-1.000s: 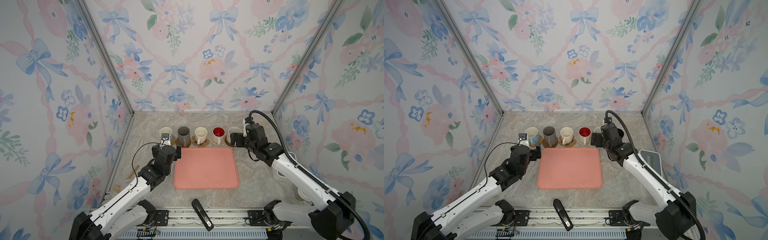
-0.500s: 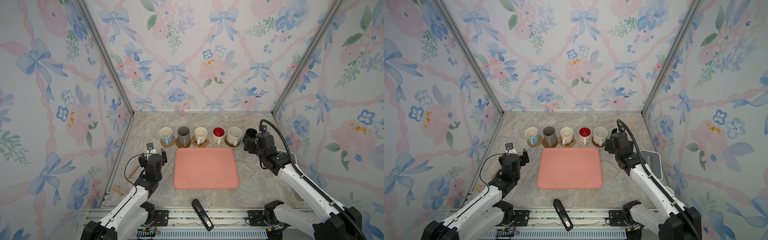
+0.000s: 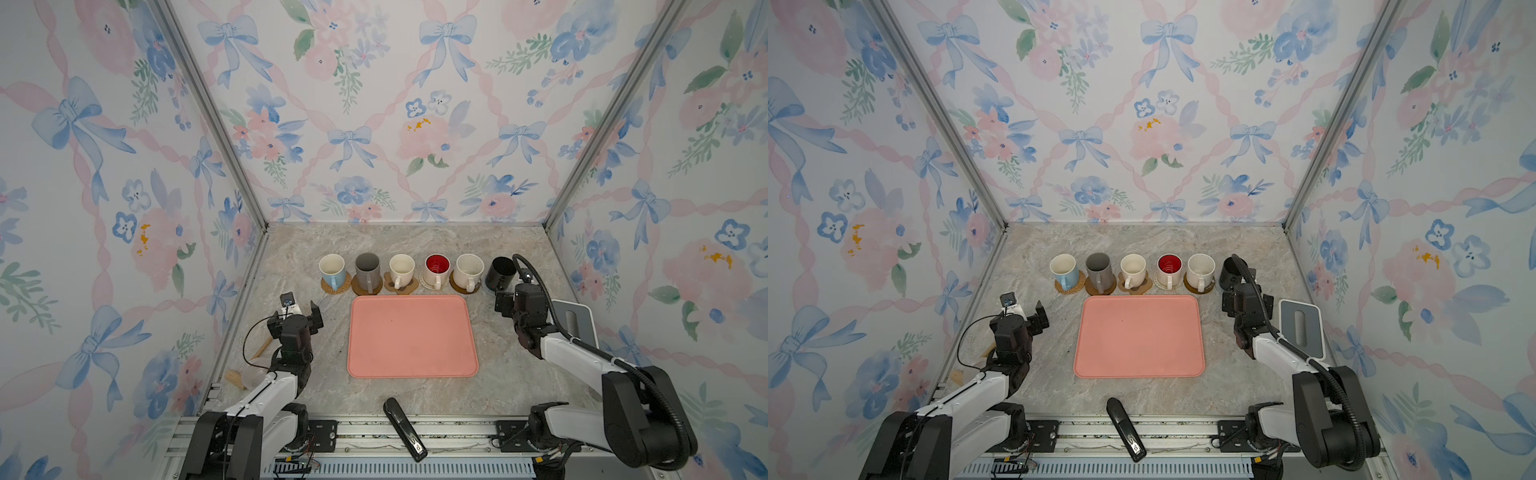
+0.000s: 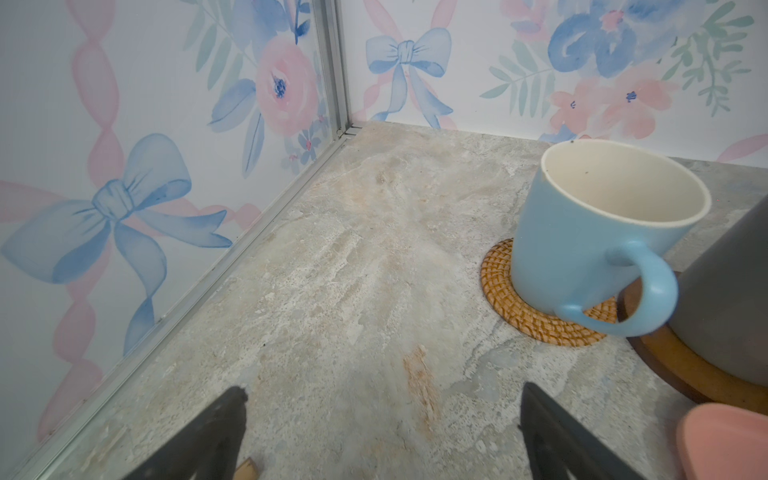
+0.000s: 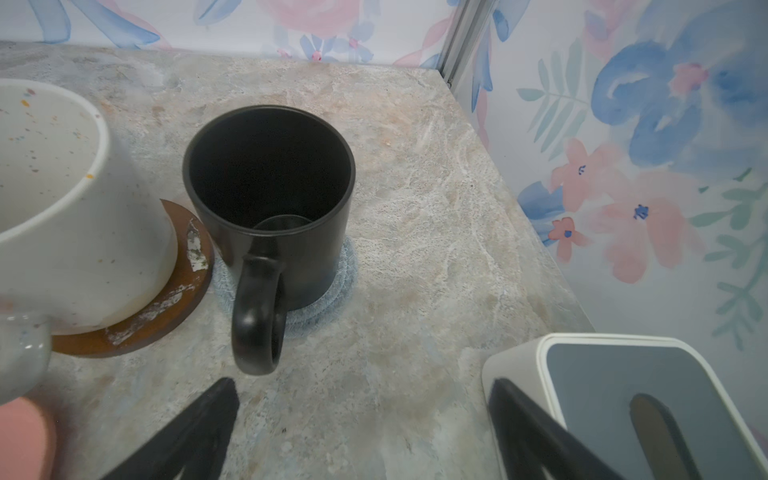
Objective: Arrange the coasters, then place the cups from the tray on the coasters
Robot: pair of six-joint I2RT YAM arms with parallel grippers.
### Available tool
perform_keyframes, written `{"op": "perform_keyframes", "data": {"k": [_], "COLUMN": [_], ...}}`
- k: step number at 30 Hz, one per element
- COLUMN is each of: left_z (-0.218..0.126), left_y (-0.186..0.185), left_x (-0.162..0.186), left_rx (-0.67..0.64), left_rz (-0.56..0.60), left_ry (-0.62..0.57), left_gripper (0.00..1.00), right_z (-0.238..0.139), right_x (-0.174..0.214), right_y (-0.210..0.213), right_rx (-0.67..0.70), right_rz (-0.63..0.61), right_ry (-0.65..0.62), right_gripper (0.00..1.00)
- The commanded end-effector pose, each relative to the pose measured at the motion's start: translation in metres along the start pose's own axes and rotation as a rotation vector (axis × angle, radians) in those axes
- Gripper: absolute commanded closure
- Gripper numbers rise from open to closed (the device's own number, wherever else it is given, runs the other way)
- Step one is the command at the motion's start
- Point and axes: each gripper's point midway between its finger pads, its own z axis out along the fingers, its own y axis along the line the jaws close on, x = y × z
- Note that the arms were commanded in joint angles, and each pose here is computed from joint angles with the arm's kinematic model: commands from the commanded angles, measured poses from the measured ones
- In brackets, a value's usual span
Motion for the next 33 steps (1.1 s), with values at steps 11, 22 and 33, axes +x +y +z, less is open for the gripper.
{"op": "perform_keyframes", "data": {"k": [11, 22, 33], "left_z": [0.014, 0.016, 0.014], "left_y": [-0.009, -0.010, -0.019], "left_x": [-0.029, -0.035, -0.035], "left_rx": [0.026, 0.023, 0.080], "left_rz": [0.047, 0.057, 0.073], "left_ry": [-0.145, -0.194, -0.199], "left_gripper": [0.02, 0.02, 0.02], "right_z": [0.015, 0.015, 0.019], "right_x": [-0.019, -0.015, -0.007], "right_y": [0.005, 0.004, 0.010], "right_rx": [-0.004, -0.006, -0.045], "right_rz": [0.040, 0.051, 0.048], "right_ry": [-0.216, -0.237, -0.261], "right_gripper": [0.03, 0.03, 0.03]}}
